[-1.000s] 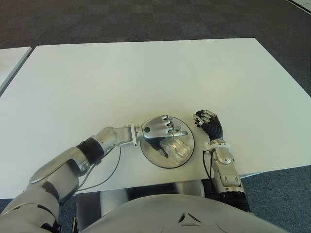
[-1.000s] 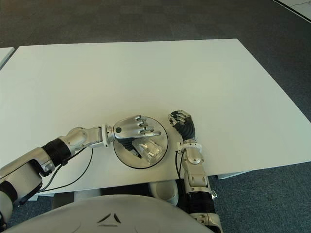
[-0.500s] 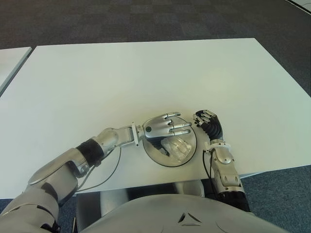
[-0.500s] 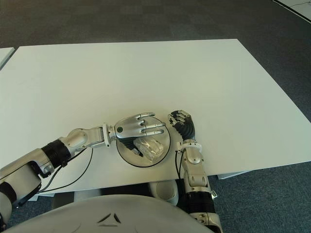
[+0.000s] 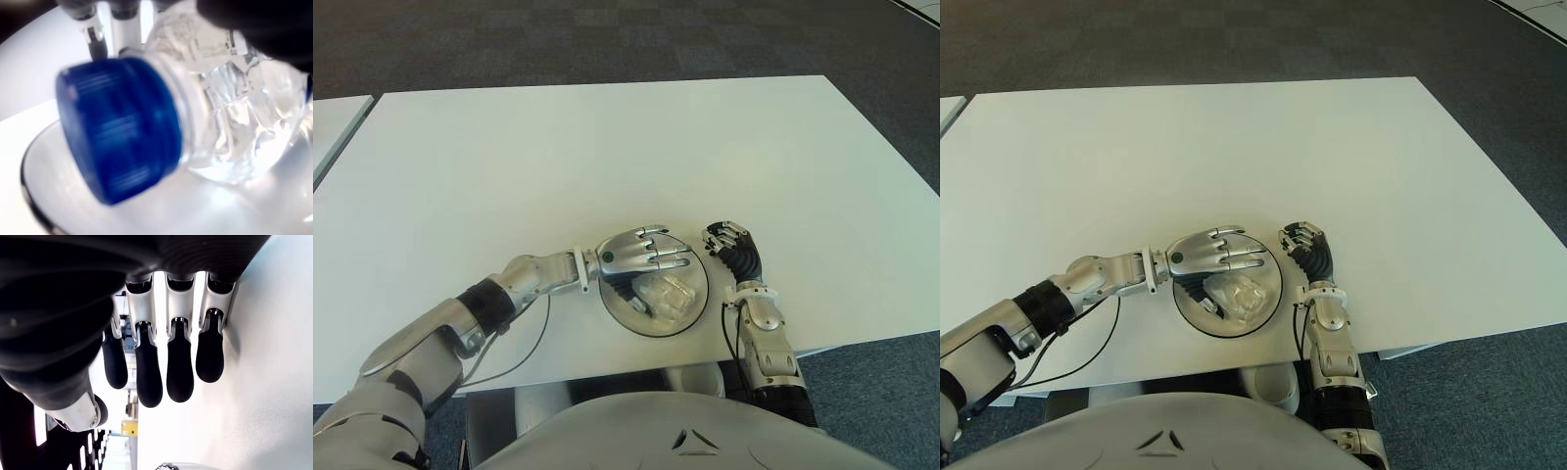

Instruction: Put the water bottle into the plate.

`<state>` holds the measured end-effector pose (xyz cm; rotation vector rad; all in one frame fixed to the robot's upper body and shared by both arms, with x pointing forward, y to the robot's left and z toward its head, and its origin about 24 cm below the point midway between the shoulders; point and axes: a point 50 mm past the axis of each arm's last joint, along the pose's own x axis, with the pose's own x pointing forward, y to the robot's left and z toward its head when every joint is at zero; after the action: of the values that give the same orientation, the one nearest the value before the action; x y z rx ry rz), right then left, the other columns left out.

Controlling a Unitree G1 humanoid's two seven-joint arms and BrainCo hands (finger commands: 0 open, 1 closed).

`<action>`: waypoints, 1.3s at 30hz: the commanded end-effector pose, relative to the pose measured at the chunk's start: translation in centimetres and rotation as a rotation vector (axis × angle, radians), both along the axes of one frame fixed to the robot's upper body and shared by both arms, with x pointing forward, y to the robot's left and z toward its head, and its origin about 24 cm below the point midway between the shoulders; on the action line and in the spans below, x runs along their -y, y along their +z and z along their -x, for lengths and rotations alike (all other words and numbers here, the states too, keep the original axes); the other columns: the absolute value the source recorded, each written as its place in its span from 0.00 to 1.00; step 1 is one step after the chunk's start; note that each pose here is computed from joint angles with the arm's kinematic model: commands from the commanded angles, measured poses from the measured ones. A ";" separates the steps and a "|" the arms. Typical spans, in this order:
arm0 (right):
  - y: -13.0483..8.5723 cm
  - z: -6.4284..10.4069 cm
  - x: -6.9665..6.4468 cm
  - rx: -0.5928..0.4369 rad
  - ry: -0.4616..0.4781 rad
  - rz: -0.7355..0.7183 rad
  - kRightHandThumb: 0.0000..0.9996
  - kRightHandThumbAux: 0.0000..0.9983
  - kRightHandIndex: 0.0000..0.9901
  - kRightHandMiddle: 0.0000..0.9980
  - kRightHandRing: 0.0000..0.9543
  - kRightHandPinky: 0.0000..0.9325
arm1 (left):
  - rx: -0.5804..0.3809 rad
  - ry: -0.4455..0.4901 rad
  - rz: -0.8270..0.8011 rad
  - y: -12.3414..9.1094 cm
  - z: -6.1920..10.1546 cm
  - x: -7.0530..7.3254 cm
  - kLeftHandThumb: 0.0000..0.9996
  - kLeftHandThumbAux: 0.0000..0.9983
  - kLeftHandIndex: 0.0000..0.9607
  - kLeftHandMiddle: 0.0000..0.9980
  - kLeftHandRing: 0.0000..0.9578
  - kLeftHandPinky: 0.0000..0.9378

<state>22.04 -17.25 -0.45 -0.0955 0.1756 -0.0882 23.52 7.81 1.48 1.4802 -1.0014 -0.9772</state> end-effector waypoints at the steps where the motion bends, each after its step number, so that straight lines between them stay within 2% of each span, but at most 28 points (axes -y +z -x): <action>1: -1.1 0.6 0.0 -0.060 -0.007 -0.008 0.71 0.73 0.43 0.58 0.62 0.65 | -0.040 0.008 -0.044 -1.0 0.8 -0.7 0.18 0.19 0.00 0.00 0.00 0.00; 22: -1.0 0.8 -0.1 -0.045 -0.005 -0.010 0.70 0.73 0.43 0.58 0.61 0.63 | -0.044 0.054 0.209 1.1 0.6 -0.6 0.25 0.16 0.00 0.00 0.00 0.00; 39: -0.9 0.8 -0.1 -0.045 -0.007 -0.014 0.70 0.73 0.43 0.57 0.60 0.63 | -0.006 0.093 0.309 2.0 0.2 -0.8 0.21 0.16 0.00 0.00 0.00 0.00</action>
<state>21.74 -17.21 -0.41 -0.0911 0.1678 -0.0914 23.50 8.41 3.61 1.2615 -1.0294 -0.7431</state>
